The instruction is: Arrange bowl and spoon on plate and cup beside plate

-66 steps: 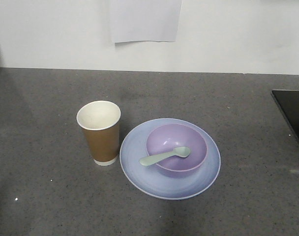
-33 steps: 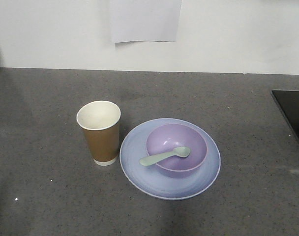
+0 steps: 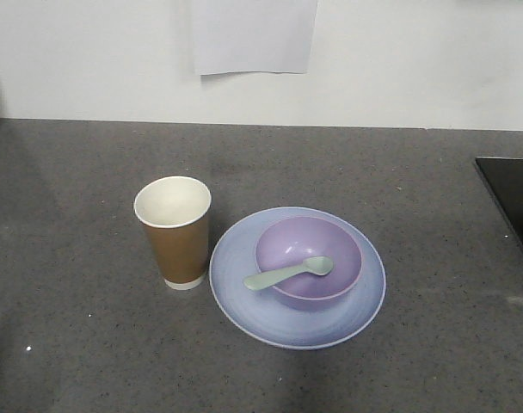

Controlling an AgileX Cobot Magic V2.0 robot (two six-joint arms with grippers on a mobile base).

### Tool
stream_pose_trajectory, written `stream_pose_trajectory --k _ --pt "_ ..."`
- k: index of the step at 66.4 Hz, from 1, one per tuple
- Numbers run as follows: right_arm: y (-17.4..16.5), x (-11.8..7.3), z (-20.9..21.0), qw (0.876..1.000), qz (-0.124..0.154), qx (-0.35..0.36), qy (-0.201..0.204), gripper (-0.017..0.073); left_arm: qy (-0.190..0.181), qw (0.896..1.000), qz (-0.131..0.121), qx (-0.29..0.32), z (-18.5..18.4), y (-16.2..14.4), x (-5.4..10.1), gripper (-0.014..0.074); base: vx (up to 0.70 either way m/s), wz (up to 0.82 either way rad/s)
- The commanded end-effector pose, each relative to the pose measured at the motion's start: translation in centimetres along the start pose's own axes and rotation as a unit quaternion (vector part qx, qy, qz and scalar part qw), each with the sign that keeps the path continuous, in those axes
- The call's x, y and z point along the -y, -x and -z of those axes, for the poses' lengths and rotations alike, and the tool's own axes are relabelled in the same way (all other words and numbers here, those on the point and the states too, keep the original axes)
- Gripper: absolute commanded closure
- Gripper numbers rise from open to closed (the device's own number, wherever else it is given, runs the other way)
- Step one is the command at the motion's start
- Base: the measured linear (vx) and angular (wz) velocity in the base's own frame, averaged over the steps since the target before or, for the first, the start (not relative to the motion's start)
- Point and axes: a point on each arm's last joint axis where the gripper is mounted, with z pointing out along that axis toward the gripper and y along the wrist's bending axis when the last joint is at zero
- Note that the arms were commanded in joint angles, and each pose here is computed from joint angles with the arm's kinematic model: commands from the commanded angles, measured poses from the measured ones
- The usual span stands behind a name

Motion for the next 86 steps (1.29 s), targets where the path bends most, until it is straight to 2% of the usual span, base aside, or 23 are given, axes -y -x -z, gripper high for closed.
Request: stream_pose_trajectory --k 1,6,13,22,32,45,51,59,74,86 --pt "-0.4 1.1 -0.5 0.997 -0.044 0.042 -0.044 0.0568 -0.008 0.999 0.004 0.054 0.2 1.4 0.2 0.0600 0.00 0.00" --pt "-2.2 1.6 -0.9 0.993 -0.087 0.052 -0.068 0.0568 -0.008 0.999 0.004 0.054 0.2 1.4 0.2 0.0600 0.00 0.00" --pt "-5.2 2.0 -1.1 0.987 -0.114 0.066 -0.095 0.0568 -0.008 0.999 0.004 0.054 0.2 1.4 0.2 0.0600 0.00 0.00" --pt "-10.0 1.7 -1.4 0.984 -0.115 0.068 -0.114 0.0568 -0.008 0.999 0.004 0.054 0.2 1.4 0.2 0.0600 0.00 0.00" --pt "-15.4 1.0 -1.5 0.984 -0.113 0.075 -0.118 0.0568 -0.008 0.999 0.004 0.054 0.2 1.4 0.2 0.0600 0.00 0.00" --pt "-22.4 -0.1 -1.4 0.981 -0.123 0.084 -0.121 0.0568 -0.008 0.999 0.004 0.054 0.2 1.4 0.2 0.0600 0.00 0.00" --pt "-25.1 -0.6 -1.3 0.981 -0.119 0.090 -0.122 0.0568 -0.008 0.999 0.004 0.054 0.2 1.4 0.2 0.0600 0.00 0.00" --pt "-27.1 -0.9 -1.1 0.983 -0.100 0.091 -0.124 0.0568 -0.008 0.999 0.004 0.054 0.2 1.4 0.2 0.0600 0.00 0.00" --pt "-28.4 -1.2 -0.9 0.985 -0.070 0.093 -0.128 0.0568 -0.008 0.999 0.004 0.054 0.2 1.4 0.2 0.0600 0.00 0.00" --pt "-29.3 -1.7 -1.2 0.991 -0.054 0.084 -0.093 0.0568 -0.008 0.999 0.004 0.054 0.2 1.4 0.2 0.0600 0.00 0.00"
